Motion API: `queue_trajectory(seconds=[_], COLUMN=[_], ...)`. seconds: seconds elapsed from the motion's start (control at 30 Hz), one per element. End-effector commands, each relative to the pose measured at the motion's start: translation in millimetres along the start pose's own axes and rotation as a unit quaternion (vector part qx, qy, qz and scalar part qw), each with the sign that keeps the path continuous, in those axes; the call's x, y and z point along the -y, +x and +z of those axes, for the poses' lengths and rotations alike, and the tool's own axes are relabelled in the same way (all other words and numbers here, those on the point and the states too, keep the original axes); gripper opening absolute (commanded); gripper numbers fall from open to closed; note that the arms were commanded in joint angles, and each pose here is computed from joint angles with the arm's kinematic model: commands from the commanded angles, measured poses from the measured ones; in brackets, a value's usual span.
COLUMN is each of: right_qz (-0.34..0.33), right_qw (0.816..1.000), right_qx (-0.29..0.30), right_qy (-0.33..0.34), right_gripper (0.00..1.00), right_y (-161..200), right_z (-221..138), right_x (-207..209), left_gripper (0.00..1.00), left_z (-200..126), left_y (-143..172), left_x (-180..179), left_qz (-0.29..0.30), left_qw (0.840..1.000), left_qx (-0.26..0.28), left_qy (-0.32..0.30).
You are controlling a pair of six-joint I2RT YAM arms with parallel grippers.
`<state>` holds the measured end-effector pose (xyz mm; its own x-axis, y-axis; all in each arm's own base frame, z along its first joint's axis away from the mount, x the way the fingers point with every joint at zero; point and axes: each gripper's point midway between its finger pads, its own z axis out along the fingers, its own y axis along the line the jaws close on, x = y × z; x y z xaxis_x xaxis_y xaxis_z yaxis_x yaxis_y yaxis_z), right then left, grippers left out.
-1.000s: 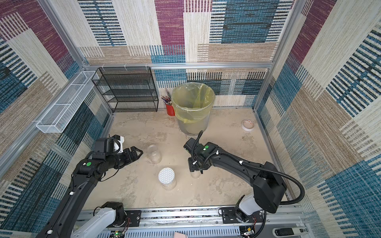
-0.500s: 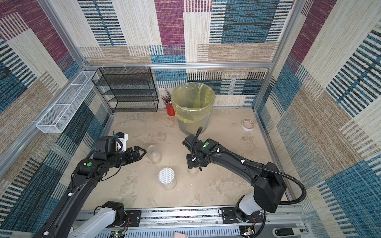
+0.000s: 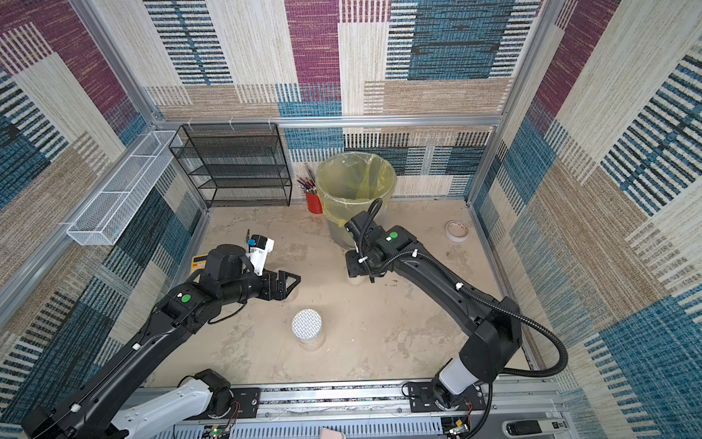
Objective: Empty moldy rice from jars
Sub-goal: Pick up the jar from the center of the board.
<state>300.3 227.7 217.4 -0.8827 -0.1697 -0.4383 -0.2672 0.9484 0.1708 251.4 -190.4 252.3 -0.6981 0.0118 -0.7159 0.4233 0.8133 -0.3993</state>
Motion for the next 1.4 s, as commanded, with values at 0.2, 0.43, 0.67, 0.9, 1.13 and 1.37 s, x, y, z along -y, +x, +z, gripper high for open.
queue_trajectory(seconds=[0.2,0.43,0.67,0.9,1.13,1.37], right_qz=[-0.038,-0.045,-0.043,-0.04,-0.04,-0.041], right_qw=[0.998,0.995,0.99,0.983,0.979,0.976], right_qx=[0.008,0.02,0.009,-0.007,-0.016,-0.021], right_qy=[-0.048,-0.089,-0.134,-0.182,-0.2,-0.213], right_gripper=[0.35,0.34,0.34,0.34,0.33,0.33], right_y=[-23,-37,-27,-9,3,5], right_z=[-28,-50,-63,-75,-78,-79], right_x=[-13,-30,-43,-53,-56,-60], left_gripper=[0.93,0.91,0.89,0.86,0.85,0.82], left_z=[14,53,72,90,91,93], left_y=[-25,-9,-14,-8,-8,-1], left_x=[51,84,93,89,97,104], left_qz=[0.182,0.296,0.33,0.356,0.363,0.366], left_qw=[0.98,0.953,0.939,0.93,0.924,0.92], left_qx=[0.073,0.044,0.08,0.081,0.1,0.1], left_qy=[0.036,0.047,0.052,0.045,0.069,0.094])
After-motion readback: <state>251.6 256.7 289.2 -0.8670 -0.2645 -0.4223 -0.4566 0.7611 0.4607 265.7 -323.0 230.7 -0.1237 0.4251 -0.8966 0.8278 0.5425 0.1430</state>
